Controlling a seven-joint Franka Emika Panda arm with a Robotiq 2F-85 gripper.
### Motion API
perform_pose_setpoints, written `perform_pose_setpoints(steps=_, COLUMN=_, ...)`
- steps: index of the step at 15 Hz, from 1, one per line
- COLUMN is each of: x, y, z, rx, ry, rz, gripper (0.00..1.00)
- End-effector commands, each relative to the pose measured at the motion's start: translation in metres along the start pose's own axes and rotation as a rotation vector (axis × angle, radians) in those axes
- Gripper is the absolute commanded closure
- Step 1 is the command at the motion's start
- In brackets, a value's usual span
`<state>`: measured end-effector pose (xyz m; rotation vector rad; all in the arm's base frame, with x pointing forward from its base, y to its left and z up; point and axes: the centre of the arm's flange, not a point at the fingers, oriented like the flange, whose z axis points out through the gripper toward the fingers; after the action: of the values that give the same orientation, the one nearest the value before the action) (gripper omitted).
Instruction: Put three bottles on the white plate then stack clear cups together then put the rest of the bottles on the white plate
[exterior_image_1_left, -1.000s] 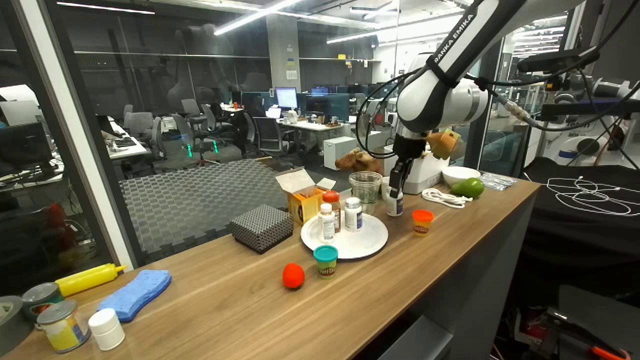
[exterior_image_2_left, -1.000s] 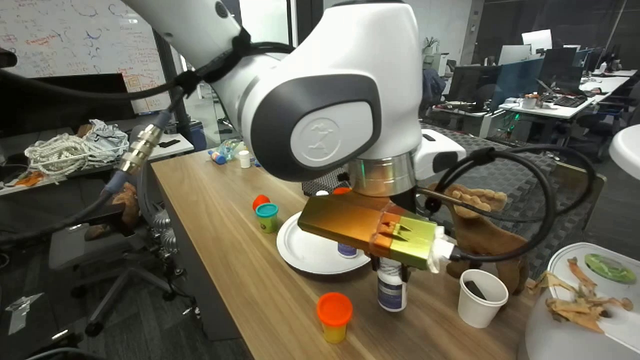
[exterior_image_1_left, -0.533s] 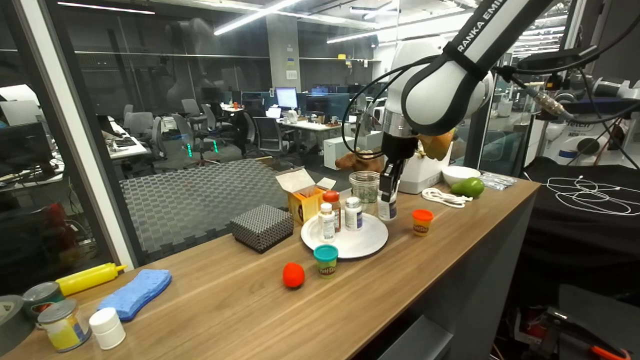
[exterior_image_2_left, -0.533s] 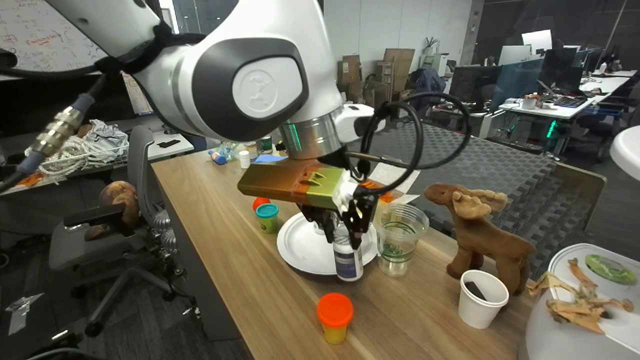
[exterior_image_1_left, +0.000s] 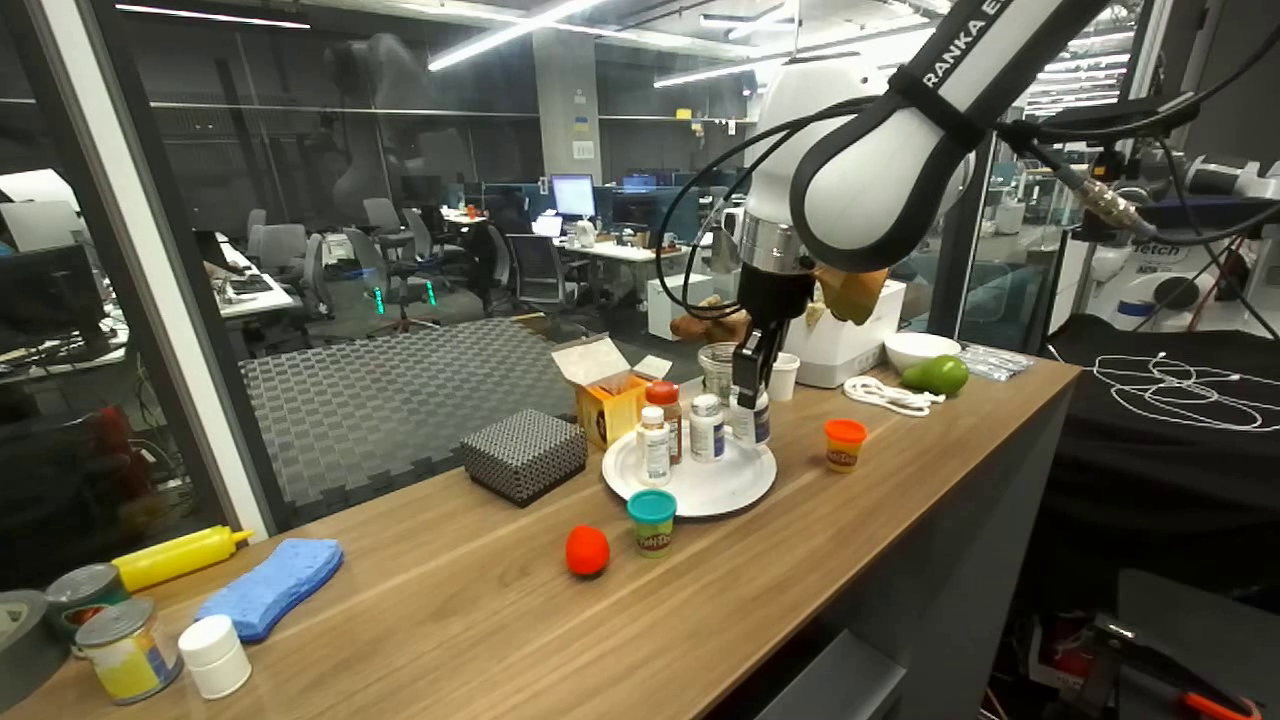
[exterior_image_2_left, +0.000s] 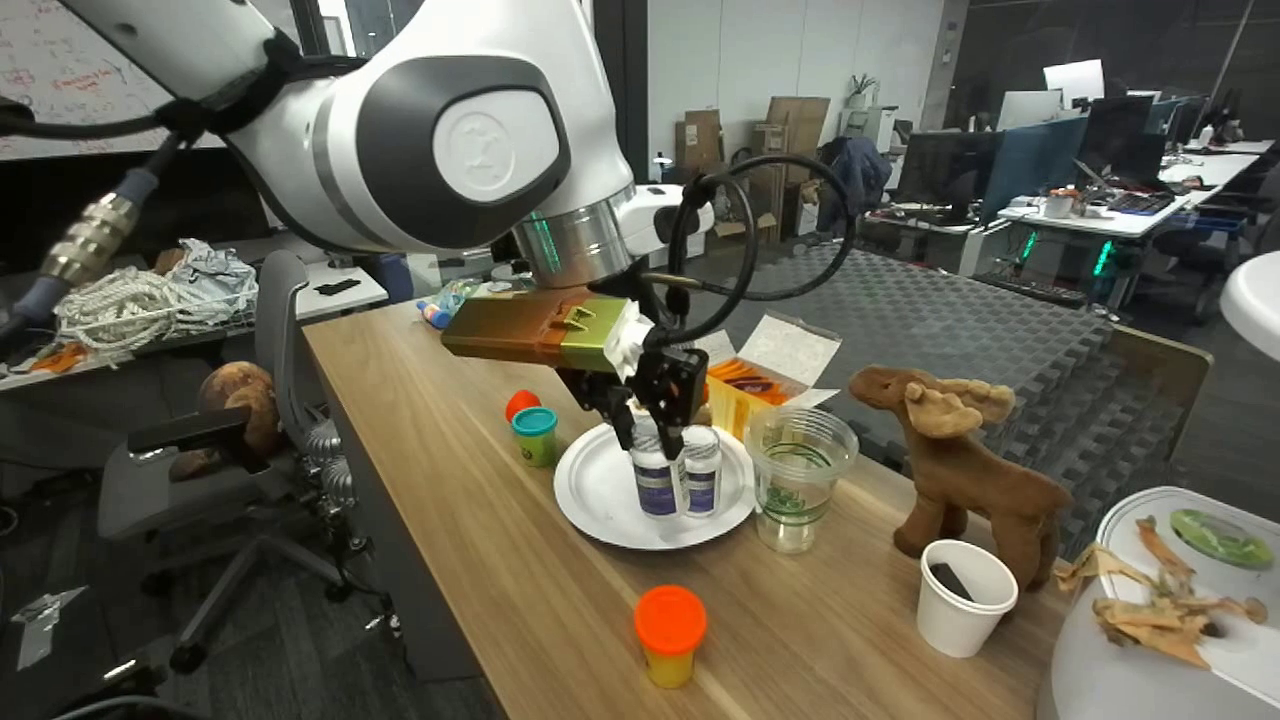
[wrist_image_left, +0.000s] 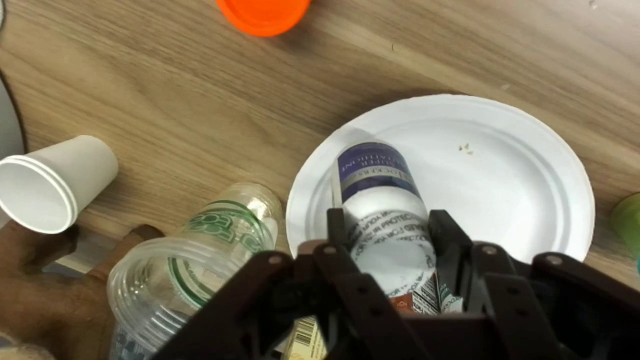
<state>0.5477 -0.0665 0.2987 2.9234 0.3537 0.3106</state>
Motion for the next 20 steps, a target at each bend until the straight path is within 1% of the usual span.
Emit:
perform_pose_setpoints(steps=1, x=0.003, y=0.002, z=0.001, rx=0.040, ry=0.016, rz=0.022, gripper=0.80)
perform_pose_setpoints(steps=4, x=0.005, y=0.002, z=0.008, rx=0.087, ry=0.027, rz=0.045, gripper=0.80)
perform_pose_setpoints(steps=6, x=0.006, y=0.001, z=0.014, rx=0.097, ry=0.029, rz=0.053, gripper=0.80)
perform_pose_setpoints(steps=12, x=0.008, y=0.009, z=0.025, rx=0.053, ry=0.050, rz=0.069, gripper=0.80)
perform_pose_setpoints(steps=20, x=0.013, y=0.013, z=0.036, rx=0.102, ry=0.086, rz=0.126, gripper=0.80)
